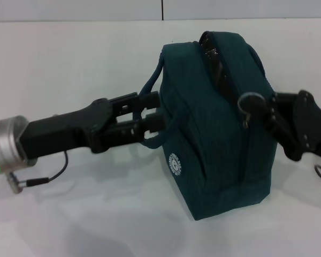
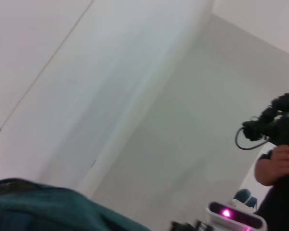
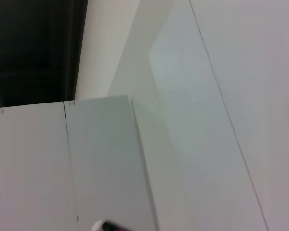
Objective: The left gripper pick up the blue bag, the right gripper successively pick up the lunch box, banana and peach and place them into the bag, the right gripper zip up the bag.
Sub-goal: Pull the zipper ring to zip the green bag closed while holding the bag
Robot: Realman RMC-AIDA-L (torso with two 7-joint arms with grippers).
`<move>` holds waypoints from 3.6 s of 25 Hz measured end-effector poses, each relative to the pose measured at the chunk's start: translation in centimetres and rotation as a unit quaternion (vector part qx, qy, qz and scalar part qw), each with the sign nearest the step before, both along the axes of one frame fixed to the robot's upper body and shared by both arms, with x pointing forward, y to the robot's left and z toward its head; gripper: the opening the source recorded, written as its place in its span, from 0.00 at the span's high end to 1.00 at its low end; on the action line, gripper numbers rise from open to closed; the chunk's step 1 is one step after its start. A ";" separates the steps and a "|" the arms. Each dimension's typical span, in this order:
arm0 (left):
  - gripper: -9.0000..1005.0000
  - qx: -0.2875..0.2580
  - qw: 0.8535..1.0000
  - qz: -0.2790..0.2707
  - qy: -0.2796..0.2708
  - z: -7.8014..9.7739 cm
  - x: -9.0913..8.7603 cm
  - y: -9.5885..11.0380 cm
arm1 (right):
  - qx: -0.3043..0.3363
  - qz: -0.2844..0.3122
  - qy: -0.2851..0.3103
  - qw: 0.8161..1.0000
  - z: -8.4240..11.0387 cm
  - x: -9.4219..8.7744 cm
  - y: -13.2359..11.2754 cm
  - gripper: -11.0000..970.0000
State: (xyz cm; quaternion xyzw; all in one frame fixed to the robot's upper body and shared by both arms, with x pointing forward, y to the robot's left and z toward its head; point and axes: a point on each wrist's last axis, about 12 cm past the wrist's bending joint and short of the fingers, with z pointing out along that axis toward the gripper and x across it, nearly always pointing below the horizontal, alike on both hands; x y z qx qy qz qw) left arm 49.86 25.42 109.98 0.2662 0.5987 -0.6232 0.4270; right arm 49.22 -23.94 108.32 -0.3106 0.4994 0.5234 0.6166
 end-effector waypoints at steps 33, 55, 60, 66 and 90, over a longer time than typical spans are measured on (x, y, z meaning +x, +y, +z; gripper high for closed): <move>0.24 0.026 0.976 0.175 -0.124 -3.7 -2.0 1.2 | -0.032 0.023 -0.018 0.999 4.7 8.1 6.1 0.93; 0.44 0.047 0.979 0.155 -0.122 -3.7 1.1 -2.1 | -0.033 0.017 -0.016 0.999 4.6 8.2 6.1 0.92; 0.64 0.052 0.981 0.141 -0.126 -3.6 1.3 -2.5 | -0.033 0.017 -0.016 0.999 4.6 8.2 6.0 0.91; 0.83 0.058 0.982 0.125 -0.129 -3.6 1.3 -2.7 | -0.026 0.010 -0.016 0.999 4.6 8.2 5.9 0.91; 0.92 0.059 0.988 0.021 -0.141 -3.3 -0.3 -3.4 | -0.026 -0.042 0.003 0.999 4.1 8.8 4.8 0.90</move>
